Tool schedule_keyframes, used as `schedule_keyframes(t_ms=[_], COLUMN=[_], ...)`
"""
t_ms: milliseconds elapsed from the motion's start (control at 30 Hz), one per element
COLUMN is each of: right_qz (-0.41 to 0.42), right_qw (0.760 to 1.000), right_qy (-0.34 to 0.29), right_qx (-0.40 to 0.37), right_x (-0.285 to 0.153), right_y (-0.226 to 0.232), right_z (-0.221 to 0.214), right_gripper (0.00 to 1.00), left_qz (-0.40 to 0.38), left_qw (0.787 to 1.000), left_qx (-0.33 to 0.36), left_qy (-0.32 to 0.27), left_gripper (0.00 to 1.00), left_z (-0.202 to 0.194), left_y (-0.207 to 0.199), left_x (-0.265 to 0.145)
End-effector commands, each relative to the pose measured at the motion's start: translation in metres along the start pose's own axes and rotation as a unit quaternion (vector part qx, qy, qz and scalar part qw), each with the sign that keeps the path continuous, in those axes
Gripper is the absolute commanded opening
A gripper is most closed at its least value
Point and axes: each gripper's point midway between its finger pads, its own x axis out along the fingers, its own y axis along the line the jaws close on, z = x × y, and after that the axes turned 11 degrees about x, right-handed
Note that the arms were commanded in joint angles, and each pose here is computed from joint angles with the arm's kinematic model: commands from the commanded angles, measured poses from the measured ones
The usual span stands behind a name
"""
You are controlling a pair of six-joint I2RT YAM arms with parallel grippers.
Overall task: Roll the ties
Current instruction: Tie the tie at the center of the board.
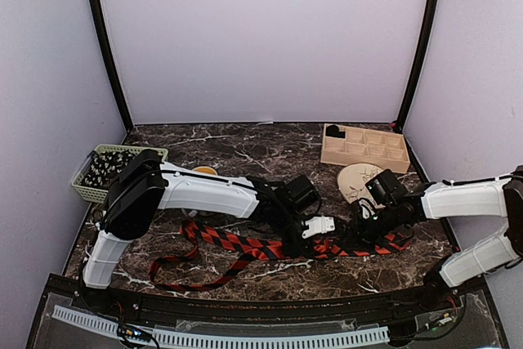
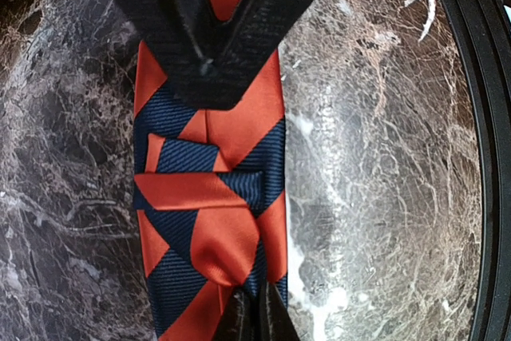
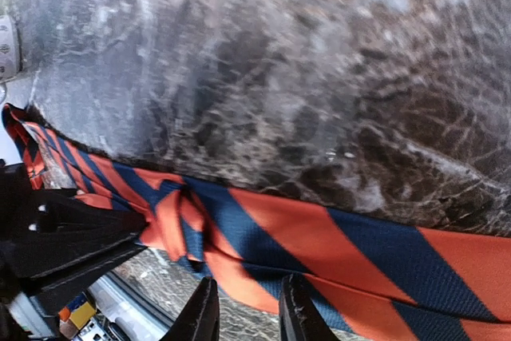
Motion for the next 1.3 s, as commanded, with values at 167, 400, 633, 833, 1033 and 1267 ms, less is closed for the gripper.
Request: schedule_keyframes(t_ms=[167,400,633,833,1033,1267], right_qz=[0.07,0.066,0.068,0.059,0.037,0.007], right_qw=[0.997,0.997,0.997,0.998,0.999,1.0], right_qy=[-0.031,-0.018,-0.014,-0.006,-0.001,-0.008], right_qx=[-0.03,-0.023,-0.018,-0.014,-0.01,-0.001], right_x=[-0.018,-0.004,0.004,0.011,0.015,0.013], right_y=[0.047,0.042,0.043,0.039,0.031,0.016], right_z=[0.017,0.019,0.023,0.024,0.024,0.021], right_gripper=[0.28,0.27,0.26,0.27,0.29,0.32], left_qz=[-0.005,-0.005,-0.004,-0.003,-0.003,-0.002], left_qw=[1.0,1.0,1.0,1.0,1.0,1.0], left_qx=[-0.001,0.001,0.002,0.003,0.003,0.005], left_qy=[-0.004,-0.004,-0.009,-0.011,-0.011,-0.009], left_gripper=[0.06,0.06,0.06,0.06,0.06,0.06], left_z=[0.0,-0.001,0.0,0.001,0.0,-0.001], left_y=[-0.006,-0.007,-0.007,-0.007,-0.007,-0.007], left_x=[0.006,0.005,0.005,0.004,0.004,0.004])
